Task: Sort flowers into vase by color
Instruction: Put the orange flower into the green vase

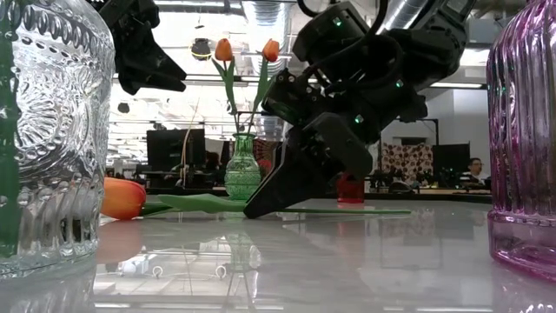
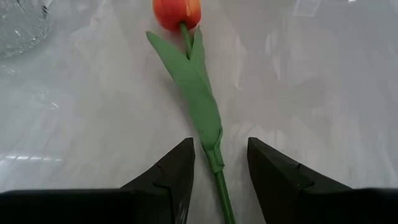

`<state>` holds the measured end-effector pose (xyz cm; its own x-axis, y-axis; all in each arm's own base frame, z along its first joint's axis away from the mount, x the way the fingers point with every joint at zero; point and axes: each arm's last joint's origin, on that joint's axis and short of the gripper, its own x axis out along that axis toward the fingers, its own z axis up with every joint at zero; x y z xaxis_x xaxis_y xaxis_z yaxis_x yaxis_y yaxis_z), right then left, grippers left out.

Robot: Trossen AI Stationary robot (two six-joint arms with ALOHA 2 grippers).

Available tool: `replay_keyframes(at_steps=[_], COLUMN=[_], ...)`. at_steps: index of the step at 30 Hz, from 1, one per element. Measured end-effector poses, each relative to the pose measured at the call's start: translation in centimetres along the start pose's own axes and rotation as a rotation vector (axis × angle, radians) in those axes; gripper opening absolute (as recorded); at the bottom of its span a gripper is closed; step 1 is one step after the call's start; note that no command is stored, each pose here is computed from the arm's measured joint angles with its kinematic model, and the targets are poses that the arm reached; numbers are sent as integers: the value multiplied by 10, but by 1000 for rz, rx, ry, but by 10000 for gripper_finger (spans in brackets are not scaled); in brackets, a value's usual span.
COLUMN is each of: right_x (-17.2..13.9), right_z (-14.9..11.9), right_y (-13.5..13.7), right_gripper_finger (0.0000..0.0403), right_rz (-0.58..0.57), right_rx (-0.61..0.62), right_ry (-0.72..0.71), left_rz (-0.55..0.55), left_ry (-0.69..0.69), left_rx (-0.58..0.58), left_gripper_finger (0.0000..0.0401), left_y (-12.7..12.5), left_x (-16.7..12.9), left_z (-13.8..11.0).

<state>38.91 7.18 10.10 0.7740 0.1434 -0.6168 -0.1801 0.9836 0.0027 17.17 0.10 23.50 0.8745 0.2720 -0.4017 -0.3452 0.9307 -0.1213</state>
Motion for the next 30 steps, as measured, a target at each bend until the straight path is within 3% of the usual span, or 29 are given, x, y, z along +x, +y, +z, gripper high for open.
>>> replay_keyframes(at_steps=[4, 17, 25, 30], right_x=[-1, -1, -7, -27], right_z=[1, 1, 6, 27], right_y=[-1, -1, -1, -5], right_gripper_finger=[160, 47, 38, 39], right_rz=[-1, -1, -2, -19], right_rx=[1, 24, 53, 48], right_ry=[-1, 0, -8, -74], left_rz=[0, -1, -13, -20], left_ry=[0, 0, -35, -61], left_rx=[0, 0, -15, -18], left_gripper_finger=[169, 169, 169, 169], left_y=[0, 0, -1, -2], left_x=[0, 0, 0, 0], left_z=[0, 0, 4, 6])
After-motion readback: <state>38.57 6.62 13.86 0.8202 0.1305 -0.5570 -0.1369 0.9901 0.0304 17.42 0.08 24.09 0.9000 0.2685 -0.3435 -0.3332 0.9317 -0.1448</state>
